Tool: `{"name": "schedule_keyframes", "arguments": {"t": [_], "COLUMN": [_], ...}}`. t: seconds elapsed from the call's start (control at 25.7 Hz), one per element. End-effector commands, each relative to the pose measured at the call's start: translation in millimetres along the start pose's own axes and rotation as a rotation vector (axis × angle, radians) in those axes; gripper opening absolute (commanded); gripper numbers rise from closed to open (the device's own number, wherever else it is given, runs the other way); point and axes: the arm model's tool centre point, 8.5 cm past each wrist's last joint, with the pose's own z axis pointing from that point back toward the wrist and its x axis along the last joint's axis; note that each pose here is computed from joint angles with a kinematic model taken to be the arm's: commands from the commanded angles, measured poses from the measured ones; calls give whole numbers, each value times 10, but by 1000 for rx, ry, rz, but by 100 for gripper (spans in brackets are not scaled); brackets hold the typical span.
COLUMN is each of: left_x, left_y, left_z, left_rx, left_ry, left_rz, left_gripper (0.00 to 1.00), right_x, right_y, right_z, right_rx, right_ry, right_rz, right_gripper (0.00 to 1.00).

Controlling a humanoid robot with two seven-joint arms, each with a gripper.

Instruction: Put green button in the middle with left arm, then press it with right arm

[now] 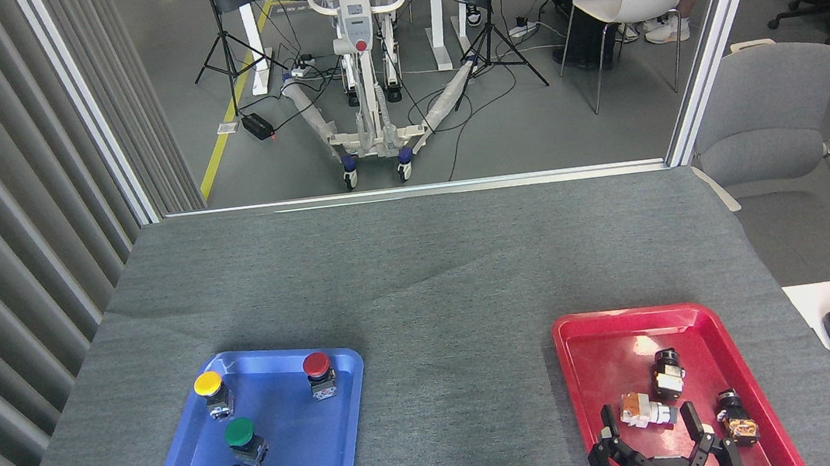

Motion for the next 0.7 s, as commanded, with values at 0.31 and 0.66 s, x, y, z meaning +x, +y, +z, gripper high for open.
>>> {"name": "schedule_keyframes", "arguments": {"t": [0.31, 0.66], "left_x": [-6, 2], "left_y": [21, -42], "left_z": [-23, -71], "left_rx": [6, -11], "left_ry": [-17, -50], "left_rz": [-6, 1], "left_gripper": [99, 99], "right_x": [2, 19], "right_y": [21, 49], "right_z": [8, 14], "right_rx": [6, 14], "right_ry": [1, 2], "right_rz": [-1, -7], "right_gripper": [100, 100]}}
